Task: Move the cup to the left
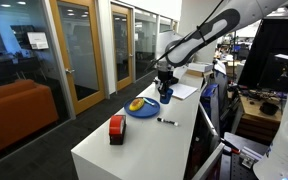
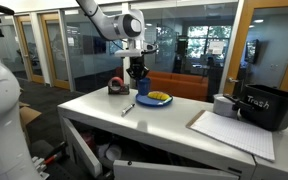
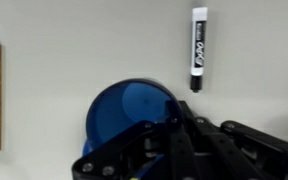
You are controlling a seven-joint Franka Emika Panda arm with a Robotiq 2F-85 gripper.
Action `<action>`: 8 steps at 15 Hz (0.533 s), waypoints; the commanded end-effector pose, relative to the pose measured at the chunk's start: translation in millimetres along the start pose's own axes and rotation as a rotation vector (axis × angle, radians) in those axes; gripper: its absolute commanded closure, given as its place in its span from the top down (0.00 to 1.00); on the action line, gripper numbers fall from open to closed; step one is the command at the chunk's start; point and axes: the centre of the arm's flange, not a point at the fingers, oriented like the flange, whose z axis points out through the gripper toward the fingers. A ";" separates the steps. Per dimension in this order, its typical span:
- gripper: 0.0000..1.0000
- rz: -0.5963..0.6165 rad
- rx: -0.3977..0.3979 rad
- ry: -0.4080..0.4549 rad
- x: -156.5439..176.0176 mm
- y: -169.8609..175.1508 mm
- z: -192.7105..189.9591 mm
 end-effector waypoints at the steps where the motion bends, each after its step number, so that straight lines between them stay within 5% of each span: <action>1: 0.01 -0.065 -0.016 0.052 -13.1 -52.1 -34.0; 8: 0.01 -0.250 0.000 0.068 -35.7 -145.7 -32.2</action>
